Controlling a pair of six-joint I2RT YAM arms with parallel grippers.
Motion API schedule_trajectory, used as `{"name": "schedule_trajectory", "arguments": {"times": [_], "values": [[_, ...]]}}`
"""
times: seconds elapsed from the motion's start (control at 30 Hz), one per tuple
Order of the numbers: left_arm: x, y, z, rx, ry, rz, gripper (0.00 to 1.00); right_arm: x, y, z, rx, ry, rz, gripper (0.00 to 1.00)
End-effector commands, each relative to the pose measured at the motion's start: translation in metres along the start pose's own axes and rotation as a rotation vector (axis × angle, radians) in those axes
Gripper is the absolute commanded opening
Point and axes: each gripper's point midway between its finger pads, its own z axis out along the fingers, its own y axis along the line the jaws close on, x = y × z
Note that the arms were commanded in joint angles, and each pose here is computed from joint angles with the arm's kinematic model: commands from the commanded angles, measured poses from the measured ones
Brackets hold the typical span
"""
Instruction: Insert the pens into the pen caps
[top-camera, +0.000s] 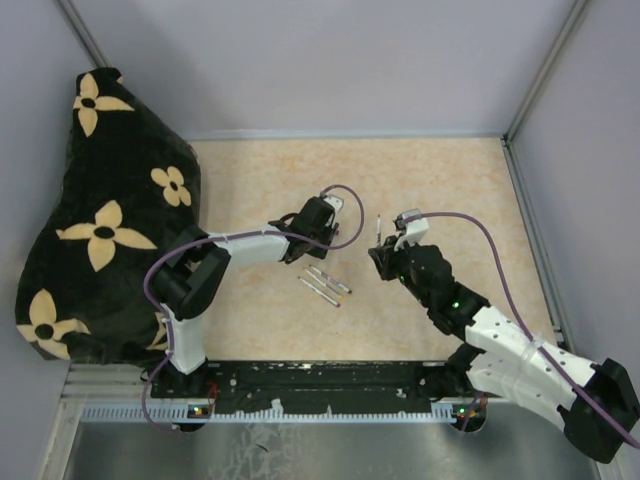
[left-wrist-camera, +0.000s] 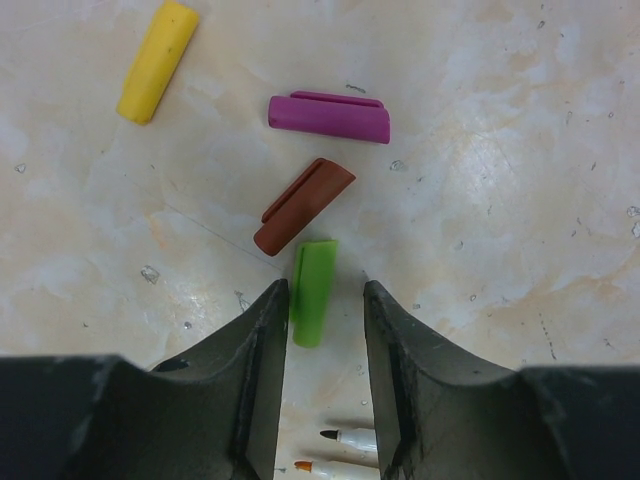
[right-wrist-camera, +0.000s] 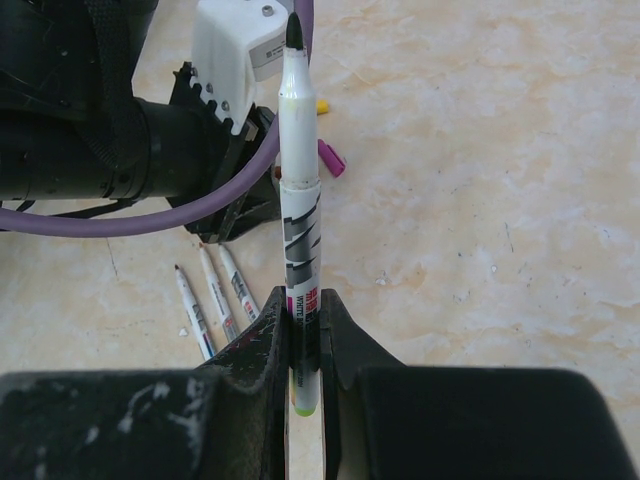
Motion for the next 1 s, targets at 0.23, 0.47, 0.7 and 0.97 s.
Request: {"name": "schedule_trajectory", "arguments": {"times": [0.23, 0.47, 0.7, 0.97], "values": [[0.003, -0.002, 0.009, 0.003, 0.040, 0.007, 0.37, -0.016, 0.000, -0.002, 0.004, -0.061, 0.010, 0.00], [0.010, -0.001, 0.008, -0.003, 0.068, 0.001, 0.30, -0.016, 0.000, -0.003, 0.004, -0.062, 0.012, 0.00], [0.014, -0.003, 0.006, 0.012, 0.085, -0.002, 0.08, -0.015, 0.000, -0.002, 0.005, -0.060, 0.013, 0.00], [-0.017, -0.014, -0.036, 0.092, -0.019, -0.060, 0.00, -0.015, -0.002, -0.006, 0.006, -0.063, 0.013, 0.00]]}}
